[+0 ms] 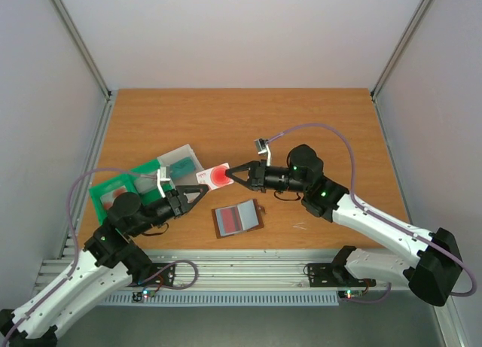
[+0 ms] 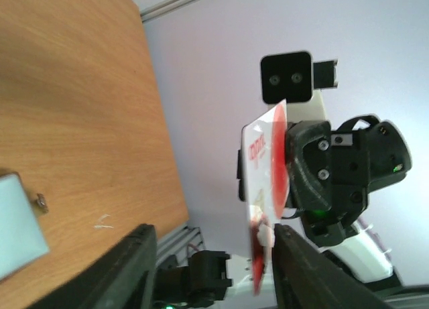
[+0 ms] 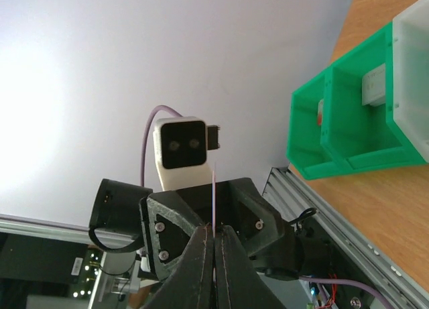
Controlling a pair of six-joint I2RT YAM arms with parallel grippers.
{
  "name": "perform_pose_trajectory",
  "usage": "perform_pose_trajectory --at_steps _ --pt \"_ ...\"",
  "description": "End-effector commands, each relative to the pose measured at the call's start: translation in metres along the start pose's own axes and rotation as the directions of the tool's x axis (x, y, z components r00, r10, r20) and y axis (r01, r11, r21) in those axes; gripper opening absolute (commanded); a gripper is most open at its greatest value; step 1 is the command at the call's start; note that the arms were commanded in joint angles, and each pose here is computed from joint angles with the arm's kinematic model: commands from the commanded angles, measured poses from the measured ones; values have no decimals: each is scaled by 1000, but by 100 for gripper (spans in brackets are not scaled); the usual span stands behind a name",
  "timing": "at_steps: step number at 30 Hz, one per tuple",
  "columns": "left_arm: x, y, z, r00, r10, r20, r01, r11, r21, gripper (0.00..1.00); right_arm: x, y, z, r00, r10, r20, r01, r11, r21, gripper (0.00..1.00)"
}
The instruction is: Take the credit cards out of the card holder
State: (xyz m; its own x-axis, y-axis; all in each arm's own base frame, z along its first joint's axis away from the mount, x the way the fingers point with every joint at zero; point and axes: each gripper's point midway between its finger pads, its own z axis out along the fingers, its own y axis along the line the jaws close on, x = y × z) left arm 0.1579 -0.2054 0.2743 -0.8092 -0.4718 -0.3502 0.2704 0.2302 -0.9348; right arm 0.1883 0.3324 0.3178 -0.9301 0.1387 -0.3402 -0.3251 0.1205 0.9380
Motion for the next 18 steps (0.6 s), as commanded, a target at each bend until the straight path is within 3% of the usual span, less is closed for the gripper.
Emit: perform_pose_trajectory --at_steps 1,8,18 --pt "-6 -21 2 1000 11 18 -12 996 85 42 -6 1 1 999 13 33 -12 1000 -27 1" --pt "-9 -23 0 999 22 33 -25 997 77 1 -4 -7 1 999 22 32 -21 1000 -14 1" --pt "-7 -16 0 999 40 19 -41 998 37 0 3 -14 0 1000 -11 8 11 1000 3 8"
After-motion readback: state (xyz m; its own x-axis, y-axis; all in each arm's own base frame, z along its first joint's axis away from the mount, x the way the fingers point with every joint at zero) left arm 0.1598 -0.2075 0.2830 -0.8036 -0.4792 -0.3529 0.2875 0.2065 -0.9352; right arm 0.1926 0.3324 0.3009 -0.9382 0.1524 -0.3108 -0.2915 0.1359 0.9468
